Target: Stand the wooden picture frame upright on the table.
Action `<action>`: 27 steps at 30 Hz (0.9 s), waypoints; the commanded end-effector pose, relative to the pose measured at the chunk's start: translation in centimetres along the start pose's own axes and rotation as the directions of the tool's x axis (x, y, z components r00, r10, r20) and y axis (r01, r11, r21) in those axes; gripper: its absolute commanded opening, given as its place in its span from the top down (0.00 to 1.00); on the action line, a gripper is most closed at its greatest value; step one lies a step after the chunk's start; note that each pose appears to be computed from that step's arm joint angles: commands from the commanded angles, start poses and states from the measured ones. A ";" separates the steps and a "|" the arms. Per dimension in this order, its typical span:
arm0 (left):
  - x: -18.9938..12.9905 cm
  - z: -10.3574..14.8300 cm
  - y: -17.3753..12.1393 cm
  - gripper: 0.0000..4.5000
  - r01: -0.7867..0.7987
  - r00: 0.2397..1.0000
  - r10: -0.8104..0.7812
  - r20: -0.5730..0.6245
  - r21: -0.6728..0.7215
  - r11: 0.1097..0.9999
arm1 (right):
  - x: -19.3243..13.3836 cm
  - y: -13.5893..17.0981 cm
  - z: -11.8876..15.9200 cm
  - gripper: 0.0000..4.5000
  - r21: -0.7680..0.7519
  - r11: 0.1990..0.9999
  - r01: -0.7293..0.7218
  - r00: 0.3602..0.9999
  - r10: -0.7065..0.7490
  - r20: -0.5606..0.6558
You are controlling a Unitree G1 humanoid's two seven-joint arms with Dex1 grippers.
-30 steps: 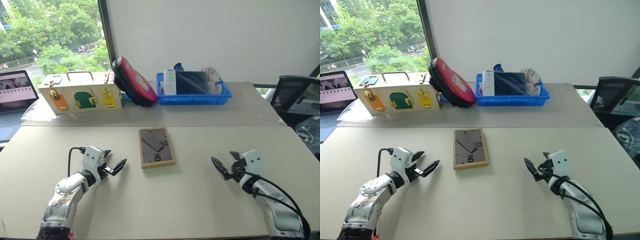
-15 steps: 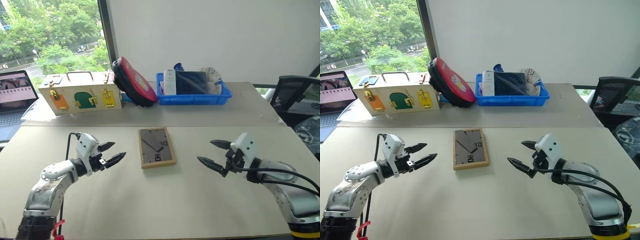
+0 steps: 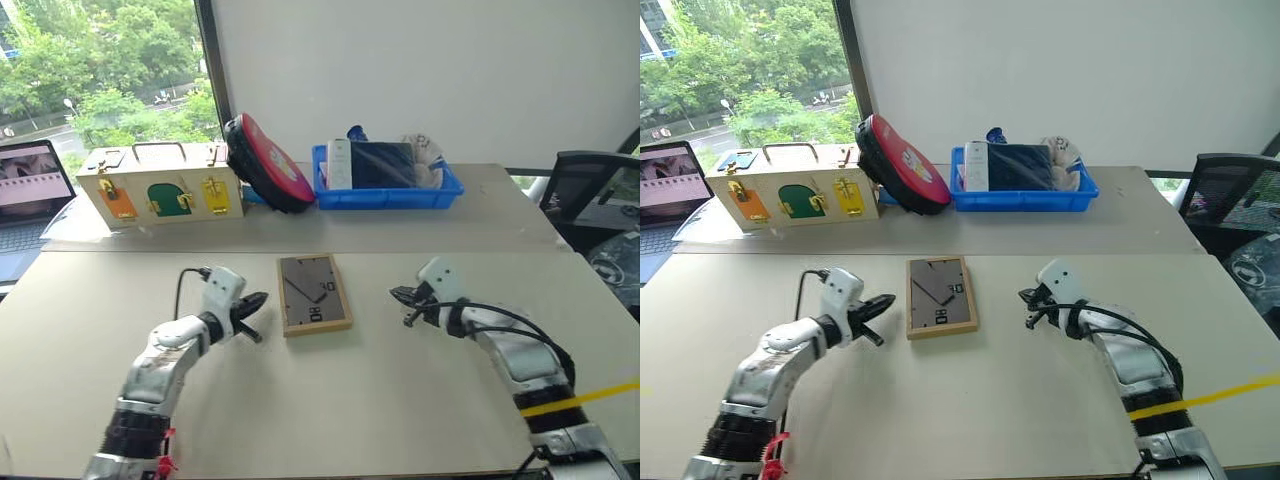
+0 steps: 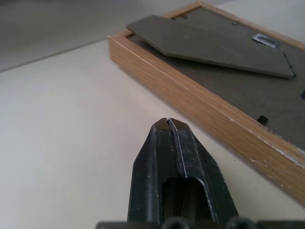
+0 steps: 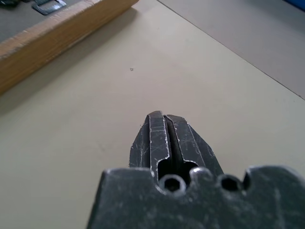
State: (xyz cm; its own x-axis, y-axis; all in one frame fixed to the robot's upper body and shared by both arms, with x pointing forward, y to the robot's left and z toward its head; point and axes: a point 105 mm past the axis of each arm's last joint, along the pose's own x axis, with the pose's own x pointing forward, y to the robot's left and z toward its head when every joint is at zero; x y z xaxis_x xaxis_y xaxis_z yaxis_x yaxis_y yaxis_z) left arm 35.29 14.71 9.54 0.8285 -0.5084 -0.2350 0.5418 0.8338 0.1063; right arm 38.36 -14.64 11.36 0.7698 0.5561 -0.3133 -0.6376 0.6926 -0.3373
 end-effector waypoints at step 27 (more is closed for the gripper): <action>-6.8 -7.4 -3.5 1.00 0.324 0.854 -0.273 -0.443 0.042 0.945 | -1.9 10.5 0.5 0.98 0.018 0.937 -0.348 0.932 0.348 -0.102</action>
State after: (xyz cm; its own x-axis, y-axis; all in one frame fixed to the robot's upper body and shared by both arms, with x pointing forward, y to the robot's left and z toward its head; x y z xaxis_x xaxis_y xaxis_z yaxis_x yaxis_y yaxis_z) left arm 28.19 14.71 7.59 0.5594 -0.6351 -0.5327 0.8047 0.5703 0.1651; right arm 30.95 -8.22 8.73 0.4992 0.7151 -0.4893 -0.8636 0.4565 -0.2138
